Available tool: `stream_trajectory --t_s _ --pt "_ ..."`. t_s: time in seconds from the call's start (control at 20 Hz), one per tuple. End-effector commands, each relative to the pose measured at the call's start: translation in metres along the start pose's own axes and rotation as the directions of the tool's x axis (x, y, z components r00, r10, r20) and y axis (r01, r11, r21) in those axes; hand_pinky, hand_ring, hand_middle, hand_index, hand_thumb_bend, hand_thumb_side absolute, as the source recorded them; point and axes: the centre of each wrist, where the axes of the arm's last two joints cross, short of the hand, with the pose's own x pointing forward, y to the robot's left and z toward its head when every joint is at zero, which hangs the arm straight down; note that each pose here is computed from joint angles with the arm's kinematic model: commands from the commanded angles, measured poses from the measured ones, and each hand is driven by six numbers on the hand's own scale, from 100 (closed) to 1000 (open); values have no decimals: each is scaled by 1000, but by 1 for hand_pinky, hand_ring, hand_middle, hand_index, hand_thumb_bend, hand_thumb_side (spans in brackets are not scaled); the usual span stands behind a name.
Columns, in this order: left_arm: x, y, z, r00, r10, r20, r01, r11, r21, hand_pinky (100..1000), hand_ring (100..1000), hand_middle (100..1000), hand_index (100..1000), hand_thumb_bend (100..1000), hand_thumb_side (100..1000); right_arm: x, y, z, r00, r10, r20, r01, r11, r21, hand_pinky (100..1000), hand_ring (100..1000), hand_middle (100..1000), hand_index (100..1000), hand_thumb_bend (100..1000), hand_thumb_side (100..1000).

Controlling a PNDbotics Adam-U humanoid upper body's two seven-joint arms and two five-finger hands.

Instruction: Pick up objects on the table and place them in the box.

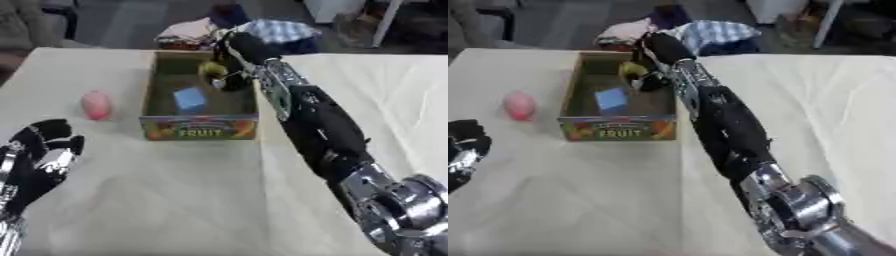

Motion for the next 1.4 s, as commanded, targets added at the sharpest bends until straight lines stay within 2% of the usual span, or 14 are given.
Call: stream_trajectory --t_s 0.05,0.2,0.35,0.55,0.85,0.95,1.1,1.25,1.4 --pt "8 6 -5 999 -14 32 14 1000 3 752 757 667 757 407 367 -4 -11 -1 1000 17 26 -18 999 28 691 723 652 805 314 428" --pt "8 7 -5 999 -20 30 19 1000 5 752 757 667 757 408 365 -22 -20 8 999 6 38 -6 1000 21 713 754 758 860 293 474" --pt "8 11 -5 999 -34 28 34 999 9 752 757 667 757 410 363 -34 -36 15 998 -8 60 10 1000 -27 712 756 778 869 283 457" --pt "11 23 -8 996 -79 33 78 997 19 751 758 671 758 416 352 -50 -67 29 994 -33 100 48 988 -145 704 750 787 874 246 422" --pt "28 65 -28 969 -243 56 239 969 71 747 756 674 760 446 299 -73 -112 68 984 -85 155 130 943 -308 690 735 775 870 189 401" --pt "33 83 -36 945 -323 50 318 944 83 745 753 674 762 461 285 -75 -121 80 979 -98 177 151 938 -313 692 737 773 872 197 399" --pt "33 115 -51 889 -458 -3 458 888 50 743 748 673 763 486 273 -77 -128 96 973 -99 209 160 941 -298 693 737 771 873 199 402" --pt "22 144 -62 810 -580 -82 581 814 -10 740 742 671 763 515 267 -75 -131 108 966 -109 233 173 945 -279 693 737 769 875 194 412" --pt "12 167 -70 717 -685 -130 677 729 -106 735 733 668 762 577 247 -73 -131 114 961 -126 248 190 947 -259 690 735 765 874 182 423"
